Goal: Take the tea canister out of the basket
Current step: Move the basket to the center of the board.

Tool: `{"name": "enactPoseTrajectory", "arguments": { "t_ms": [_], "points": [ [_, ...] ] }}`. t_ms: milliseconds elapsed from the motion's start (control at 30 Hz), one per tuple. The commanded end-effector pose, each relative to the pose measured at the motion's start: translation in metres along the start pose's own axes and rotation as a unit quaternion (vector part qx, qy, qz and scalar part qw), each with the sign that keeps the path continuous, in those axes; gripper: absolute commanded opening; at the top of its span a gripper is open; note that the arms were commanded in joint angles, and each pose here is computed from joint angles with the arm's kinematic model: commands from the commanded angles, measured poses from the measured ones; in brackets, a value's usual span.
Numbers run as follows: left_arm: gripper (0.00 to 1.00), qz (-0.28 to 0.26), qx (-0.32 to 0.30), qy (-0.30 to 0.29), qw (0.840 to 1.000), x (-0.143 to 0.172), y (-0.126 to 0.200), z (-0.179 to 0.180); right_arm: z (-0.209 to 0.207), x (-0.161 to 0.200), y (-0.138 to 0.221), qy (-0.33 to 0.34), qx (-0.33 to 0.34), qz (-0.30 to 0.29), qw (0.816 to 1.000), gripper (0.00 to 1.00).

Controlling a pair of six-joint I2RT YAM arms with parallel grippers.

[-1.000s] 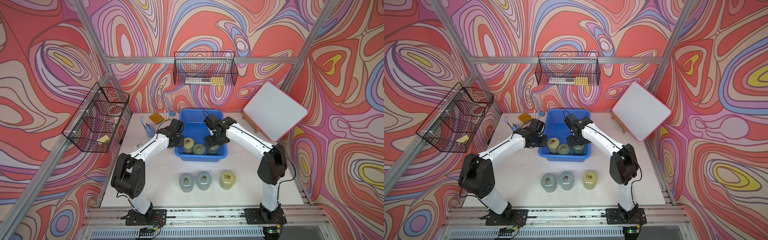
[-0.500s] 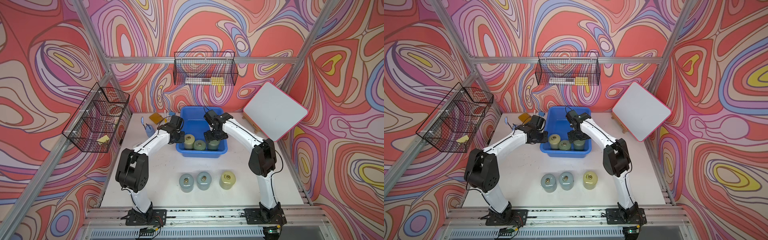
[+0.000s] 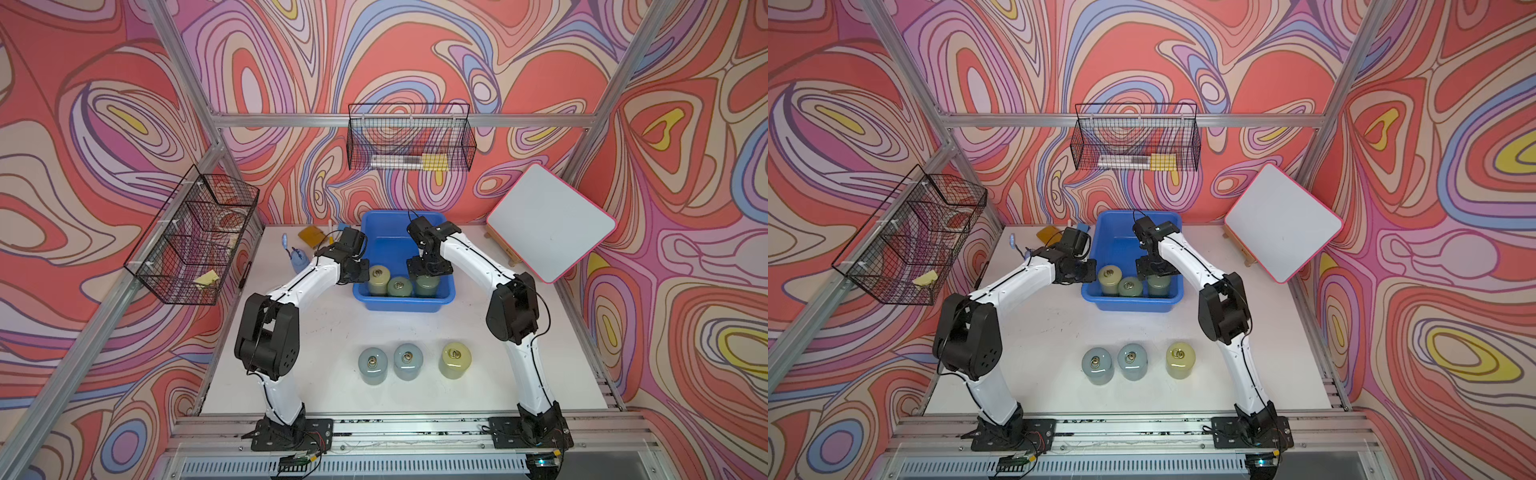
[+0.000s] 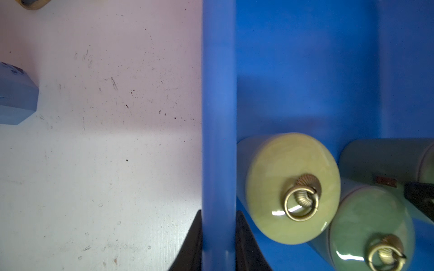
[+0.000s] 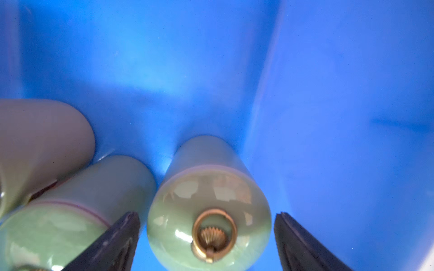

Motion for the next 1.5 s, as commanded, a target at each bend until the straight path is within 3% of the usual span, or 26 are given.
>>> {"name": "enactPoseTrajectory", "arguments": {
  "t_ms": [0,433,700,833,1033,1467],
  "points": [
    [0.02,-0.008,-0.013,0.015,1.0,-0.003,-0.006,0.008,0.002,-0.003,-0.007,-0.013,0.008,0.007,1.0,0.92],
    [0.02,-0.011,-0.002,0.017,1.0,-0.002,-0.006,0.006,0.003,-0.001,-0.026,-0.017,0.022,0.02,0.999,0.88],
    [0.05,-0.011,-0.001,0.017,1.0,-0.002,-0.006,0.006,0.004,-0.002,-0.021,-0.013,0.01,0.015,1.0,0.71],
    [0.2,-0.013,-0.001,0.019,1.0,-0.003,-0.005,0.007,0.004,-0.006,-0.006,-0.013,0.004,0.0,1.0,0.66],
    [0.53,-0.015,0.001,0.02,1.0,-0.004,-0.001,0.007,0.003,-0.012,0.025,-0.015,-0.013,-0.031,0.999,0.63],
    [0.83,-0.042,-0.013,0.034,0.998,-0.006,0.026,0.012,-0.001,-0.018,0.067,-0.018,-0.029,-0.068,0.997,0.63]
  ]
}}
Point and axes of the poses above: each gripper's point midway between its finger pads, its own y axis back along the fingers, its own z axis along the line the jaws close on, x = y × z, the point moved 10 cm from there along y, back along the fingers, and after that the axes turned 15 degrees about -y, right-handed, at the moved point
